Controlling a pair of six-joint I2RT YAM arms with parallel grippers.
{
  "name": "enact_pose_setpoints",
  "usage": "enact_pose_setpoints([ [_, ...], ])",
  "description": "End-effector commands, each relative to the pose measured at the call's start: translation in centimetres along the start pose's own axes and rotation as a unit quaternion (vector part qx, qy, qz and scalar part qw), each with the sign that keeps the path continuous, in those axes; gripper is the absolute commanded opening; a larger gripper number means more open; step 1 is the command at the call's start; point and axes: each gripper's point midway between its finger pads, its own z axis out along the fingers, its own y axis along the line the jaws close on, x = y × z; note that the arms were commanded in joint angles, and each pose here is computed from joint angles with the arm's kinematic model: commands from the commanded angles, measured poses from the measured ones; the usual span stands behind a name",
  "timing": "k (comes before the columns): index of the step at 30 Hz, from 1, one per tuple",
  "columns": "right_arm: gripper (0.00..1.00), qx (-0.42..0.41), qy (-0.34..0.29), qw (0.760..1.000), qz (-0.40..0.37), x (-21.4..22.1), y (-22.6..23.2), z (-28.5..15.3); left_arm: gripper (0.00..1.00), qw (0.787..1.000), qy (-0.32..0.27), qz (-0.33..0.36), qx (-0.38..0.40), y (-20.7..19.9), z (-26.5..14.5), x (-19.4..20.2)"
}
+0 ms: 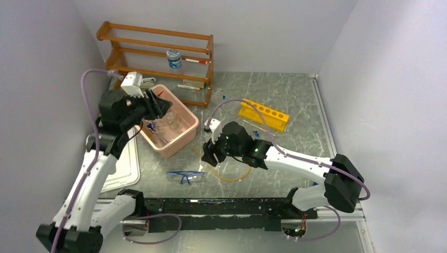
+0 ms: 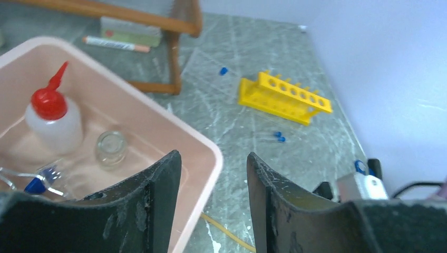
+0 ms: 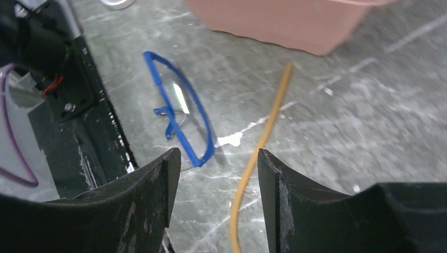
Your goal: Organize the chemistry lab equipment
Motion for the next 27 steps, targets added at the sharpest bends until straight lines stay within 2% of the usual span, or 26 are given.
enact_pose_setpoints([
  [1,0.59,-0.068,-0.044,0.99,-0.118,-0.1,2.9,1.1,0.55,0.99,-0.053,0.057,0.118,-4.3,-2.8,-1.1],
  [6,0.55,-0.113,-0.023,0.978,-0.174,2.1,4.8,3.1,0.6,0.991,-0.08,0.06,0.088,-3.7,-4.0,-2.0],
  [9,0.53,-0.132,-0.001,0.972,-0.196,3.6,5.5,4.1,0.6,0.992,-0.073,0.064,0.084,-3.7,-4.0,-2.0],
  [14,0.48,-0.162,0.026,0.964,-0.209,5.2,6.5,5.1,0.6,0.993,-0.059,0.053,0.083,-3.5,-3.8,-1.4],
  [18,0.45,-0.156,0.041,0.963,-0.216,6.3,6.1,6.0,0.6,0.993,-0.065,0.049,0.082,-3.4,-4.1,-1.2],
  [27,0.22,-0.131,0.051,0.962,-0.236,7.8,4.8,6.8,0.6,0.996,-0.063,0.051,0.048,-2.7,-5.5,-1.2],
])
